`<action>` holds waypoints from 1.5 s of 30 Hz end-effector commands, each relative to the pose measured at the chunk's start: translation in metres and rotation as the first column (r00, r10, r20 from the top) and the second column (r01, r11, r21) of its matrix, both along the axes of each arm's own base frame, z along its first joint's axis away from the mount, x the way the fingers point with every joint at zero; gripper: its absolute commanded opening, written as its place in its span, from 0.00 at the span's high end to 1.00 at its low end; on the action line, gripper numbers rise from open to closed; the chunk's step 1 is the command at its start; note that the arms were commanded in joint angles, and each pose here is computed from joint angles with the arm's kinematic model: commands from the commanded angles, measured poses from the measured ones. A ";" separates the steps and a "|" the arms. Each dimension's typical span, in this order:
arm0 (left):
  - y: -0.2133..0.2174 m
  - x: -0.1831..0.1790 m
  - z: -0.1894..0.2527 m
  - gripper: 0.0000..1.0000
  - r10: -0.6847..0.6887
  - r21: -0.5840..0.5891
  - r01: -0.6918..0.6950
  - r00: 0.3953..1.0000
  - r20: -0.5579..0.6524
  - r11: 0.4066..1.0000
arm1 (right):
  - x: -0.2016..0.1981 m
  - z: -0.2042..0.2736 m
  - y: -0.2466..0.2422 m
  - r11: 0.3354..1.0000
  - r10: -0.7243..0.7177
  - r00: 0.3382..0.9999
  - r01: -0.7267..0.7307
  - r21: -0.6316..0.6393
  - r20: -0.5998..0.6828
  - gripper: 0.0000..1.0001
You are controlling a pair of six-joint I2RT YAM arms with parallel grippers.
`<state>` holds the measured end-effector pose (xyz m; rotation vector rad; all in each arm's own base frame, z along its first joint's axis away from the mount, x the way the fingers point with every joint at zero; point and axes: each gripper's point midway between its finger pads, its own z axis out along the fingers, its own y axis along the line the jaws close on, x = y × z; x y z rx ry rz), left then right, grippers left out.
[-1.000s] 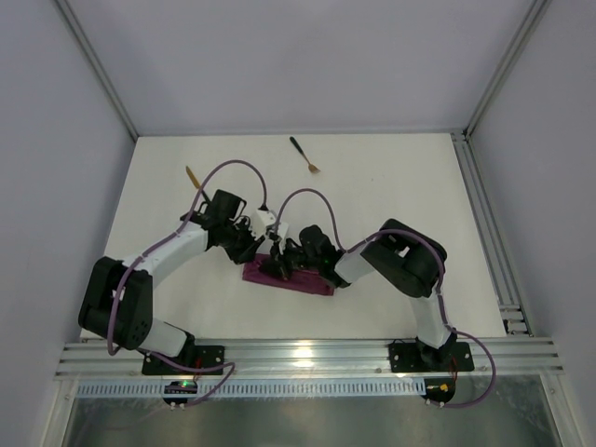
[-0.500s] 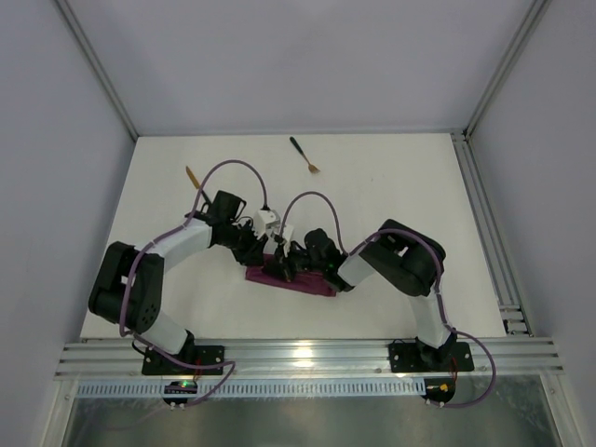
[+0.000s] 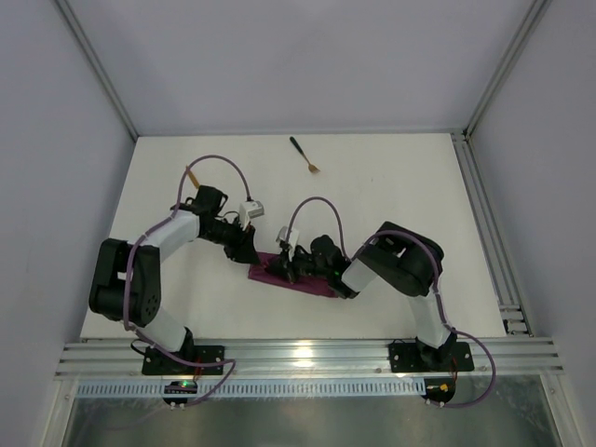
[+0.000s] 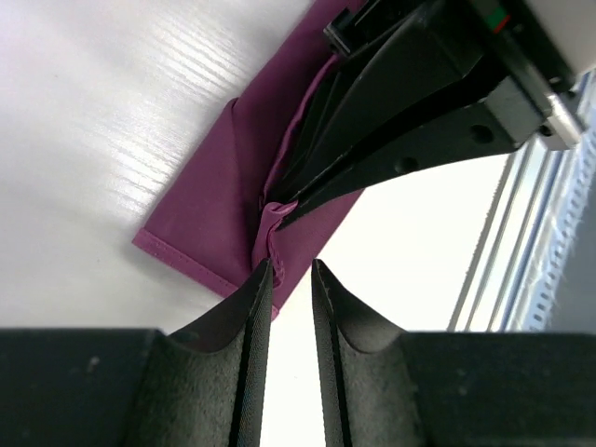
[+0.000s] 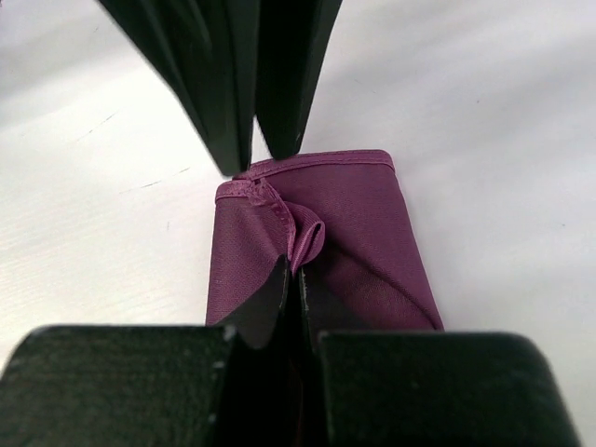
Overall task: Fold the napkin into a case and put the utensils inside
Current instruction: Grasp the top corner of the smaller rectangle folded napkin from the folded napkin.
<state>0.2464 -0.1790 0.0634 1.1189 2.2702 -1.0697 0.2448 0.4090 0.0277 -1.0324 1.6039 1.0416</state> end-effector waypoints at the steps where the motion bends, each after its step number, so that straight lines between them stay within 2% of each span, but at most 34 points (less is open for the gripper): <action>1: -0.005 -0.004 0.040 0.75 -0.039 -0.103 0.040 0.999 0.012 0.994 | 0.004 0.007 0.002 0.999 -0.024 0.990 0.020 0.030 0.141 0.96; 5: 0.003 -0.001 0.028 0.76 -0.002 -0.037 0.002 1.000 -0.004 0.999 | 0.001 0.002 0.002 1.000 -0.021 0.982 0.023 -0.004 0.187 0.96; 9: 0.011 0.014 0.006 0.78 0.073 0.060 -0.075 0.997 0.038 0.995 | -0.006 -0.008 0.005 0.997 0.003 0.972 0.016 -0.080 0.235 0.96; 12: 0.013 0.018 -0.008 0.79 0.079 0.139 -0.093 0.992 0.100 0.986 | -0.011 -0.014 0.006 0.992 0.022 0.963 0.013 -0.126 0.269 0.96; 15: 0.009 0.021 -0.012 0.79 0.075 0.163 -0.098 0.987 0.144 0.982 | -0.018 -0.019 0.007 0.982 0.034 0.950 0.026 -0.189 0.310 0.96; 17: 0.008 0.019 -0.013 0.78 0.070 0.165 -0.097 0.984 0.161 0.981 | -0.011 -0.017 0.005 0.970 0.019 0.924 0.076 -0.233 0.382 0.96; 21: 0.009 0.017 -0.013 0.77 0.066 0.191 -0.107 0.975 0.210 0.976 | -0.015 -0.026 0.004 0.946 0.056 0.908 0.084 -0.312 0.415 0.96; 25: 0.004 0.019 0.004 0.76 0.080 0.147 -0.120 0.965 0.248 0.982 | -0.013 -0.029 0.000 0.921 0.054 0.880 0.139 -0.363 0.473 0.96; 26: -0.003 0.020 0.017 0.77 0.073 0.105 -0.103 0.964 0.256 0.989 | -0.013 -0.029 0.001 0.911 0.058 0.862 0.161 -0.381 0.503 0.96; 32: -0.004 0.017 0.041 0.80 0.091 0.038 -0.098 0.983 0.161 0.994 | -0.016 -0.036 -0.003 0.876 0.085 0.835 0.196 -0.440 0.543 0.96; 35: 0.003 0.023 0.030 0.80 0.116 0.098 -0.136 0.975 0.187 0.986 | -0.017 -0.038 -0.004 0.869 0.097 0.828 0.200 -0.453 0.552 0.96; 36: 0.012 0.023 0.016 0.79 0.126 0.163 -0.159 0.973 0.193 0.974 | -0.017 -0.040 -0.005 0.866 0.102 0.829 0.199 -0.459 0.551 0.96; 39: 0.012 0.017 -0.008 0.79 0.075 0.266 -0.138 0.969 0.233 0.954 | -0.018 -0.040 -0.005 0.865 0.111 0.829 0.191 -0.464 0.548 0.96; 45: 0.014 0.026 -0.022 0.79 0.043 0.347 -0.166 0.942 0.334 0.923 | -0.024 -0.039 -0.001 0.875 0.131 0.838 0.154 -0.459 0.530 0.96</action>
